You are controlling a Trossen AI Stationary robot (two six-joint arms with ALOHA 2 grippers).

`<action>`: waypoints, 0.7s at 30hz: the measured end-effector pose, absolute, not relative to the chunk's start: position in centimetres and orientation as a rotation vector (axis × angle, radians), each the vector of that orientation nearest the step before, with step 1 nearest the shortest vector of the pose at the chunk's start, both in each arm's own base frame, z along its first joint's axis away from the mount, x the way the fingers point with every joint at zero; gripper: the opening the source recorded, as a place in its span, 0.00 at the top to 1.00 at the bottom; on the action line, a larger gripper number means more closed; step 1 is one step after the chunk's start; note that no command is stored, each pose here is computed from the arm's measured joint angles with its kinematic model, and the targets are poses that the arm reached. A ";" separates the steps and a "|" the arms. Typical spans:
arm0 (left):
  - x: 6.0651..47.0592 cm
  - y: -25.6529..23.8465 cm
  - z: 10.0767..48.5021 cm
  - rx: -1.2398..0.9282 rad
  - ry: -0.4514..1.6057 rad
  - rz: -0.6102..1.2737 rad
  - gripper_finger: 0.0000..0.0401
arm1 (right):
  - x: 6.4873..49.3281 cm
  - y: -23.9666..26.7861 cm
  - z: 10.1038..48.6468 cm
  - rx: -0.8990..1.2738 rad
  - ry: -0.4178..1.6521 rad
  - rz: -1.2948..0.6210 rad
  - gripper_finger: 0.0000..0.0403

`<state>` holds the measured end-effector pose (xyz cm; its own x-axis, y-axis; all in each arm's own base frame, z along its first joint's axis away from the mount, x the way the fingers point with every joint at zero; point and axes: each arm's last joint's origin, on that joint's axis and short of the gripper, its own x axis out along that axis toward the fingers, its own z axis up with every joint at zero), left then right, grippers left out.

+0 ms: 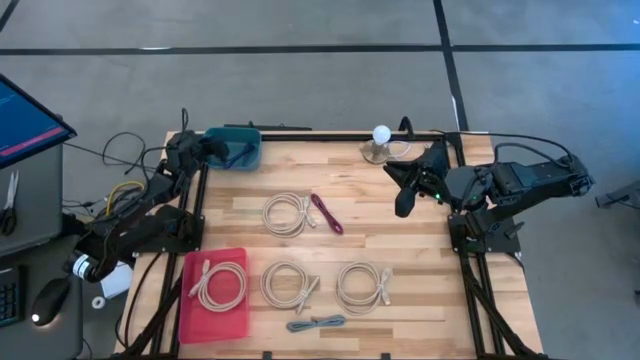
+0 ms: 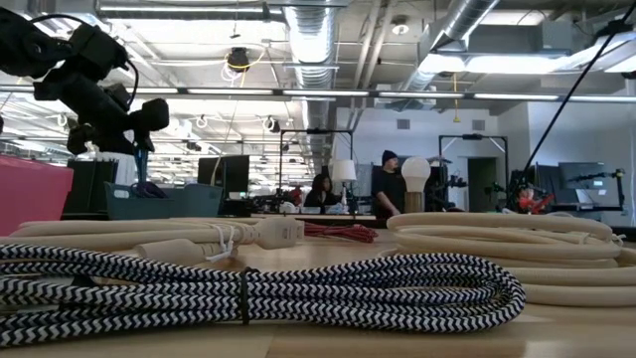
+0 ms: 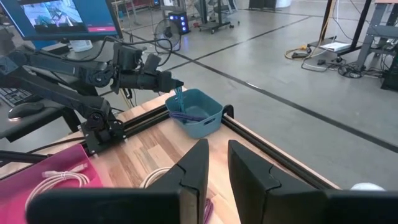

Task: Pick & Place USB Port
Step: Put the blue USB cable into the blue bin

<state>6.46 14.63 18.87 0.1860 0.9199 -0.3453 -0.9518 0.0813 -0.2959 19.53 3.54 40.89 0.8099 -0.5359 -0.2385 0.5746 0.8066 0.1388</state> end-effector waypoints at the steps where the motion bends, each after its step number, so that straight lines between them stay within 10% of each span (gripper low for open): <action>1: 6.5 14.6 18.9 -0.519 0.062 1.399 0.67 | 19.5 3.5 40.9 0.209 0.193 -0.598 0.87; 21: 6.6 14.8 20.1 -0.606 -0.180 1.392 0.68 | 19.5 3.5 40.9 0.198 0.197 -0.596 0.87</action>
<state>6.57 14.79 20.10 0.1922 0.9545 -0.2281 -0.8651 0.0551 -0.4986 19.53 3.54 40.88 0.8101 -0.5350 -0.2398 0.5726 0.8098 0.1275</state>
